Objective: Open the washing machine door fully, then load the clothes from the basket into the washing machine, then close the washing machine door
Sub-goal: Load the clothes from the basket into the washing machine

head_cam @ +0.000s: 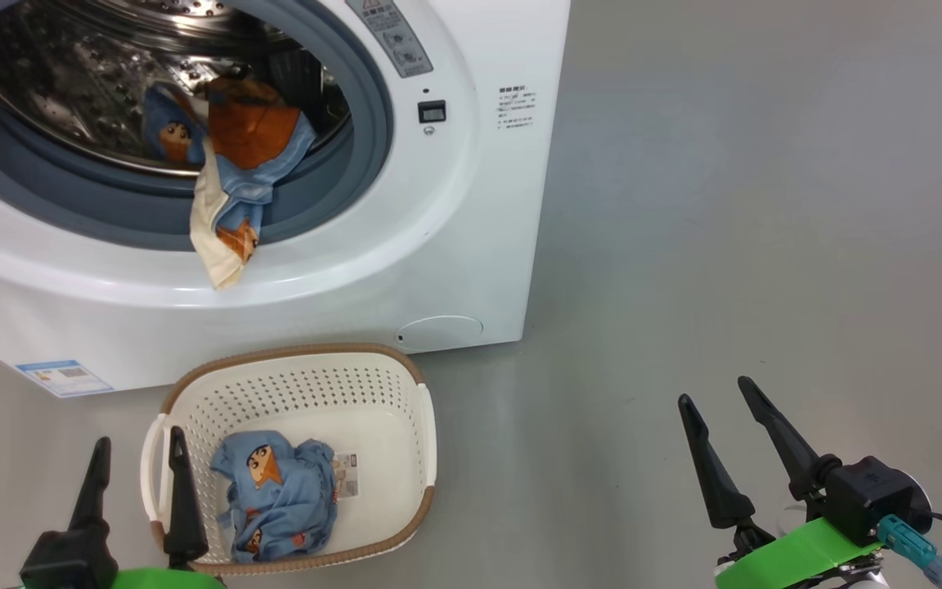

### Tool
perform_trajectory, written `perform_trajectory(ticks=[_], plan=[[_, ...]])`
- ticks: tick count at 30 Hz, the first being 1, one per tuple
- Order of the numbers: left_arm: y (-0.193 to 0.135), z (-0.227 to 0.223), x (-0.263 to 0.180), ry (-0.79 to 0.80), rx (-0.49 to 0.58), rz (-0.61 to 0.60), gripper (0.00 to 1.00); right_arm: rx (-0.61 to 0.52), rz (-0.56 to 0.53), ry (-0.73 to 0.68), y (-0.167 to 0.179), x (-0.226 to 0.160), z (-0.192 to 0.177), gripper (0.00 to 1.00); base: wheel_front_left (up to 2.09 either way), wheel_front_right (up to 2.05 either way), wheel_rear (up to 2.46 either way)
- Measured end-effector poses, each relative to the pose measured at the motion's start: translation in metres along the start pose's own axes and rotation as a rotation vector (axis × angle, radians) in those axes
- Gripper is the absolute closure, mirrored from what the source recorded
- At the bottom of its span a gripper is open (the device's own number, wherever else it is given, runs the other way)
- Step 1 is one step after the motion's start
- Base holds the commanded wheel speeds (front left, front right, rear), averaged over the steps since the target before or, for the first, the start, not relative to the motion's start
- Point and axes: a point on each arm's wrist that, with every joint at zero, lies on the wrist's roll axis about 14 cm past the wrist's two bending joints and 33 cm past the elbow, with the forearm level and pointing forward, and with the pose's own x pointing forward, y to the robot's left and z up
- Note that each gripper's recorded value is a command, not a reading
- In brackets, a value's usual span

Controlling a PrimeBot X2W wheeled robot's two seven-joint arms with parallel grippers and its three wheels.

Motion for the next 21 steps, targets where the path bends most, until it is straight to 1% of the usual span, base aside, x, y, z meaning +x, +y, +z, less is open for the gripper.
perform_trajectory(ticks=[21], plan=[[0.001, -0.013, -0.003, 0.042, -0.013, 0.009, 0.0, 0.007, 0.016, 0.013, 0.005, 0.004, -0.004, 0.0, 0.0, 0.0, 0.0]])
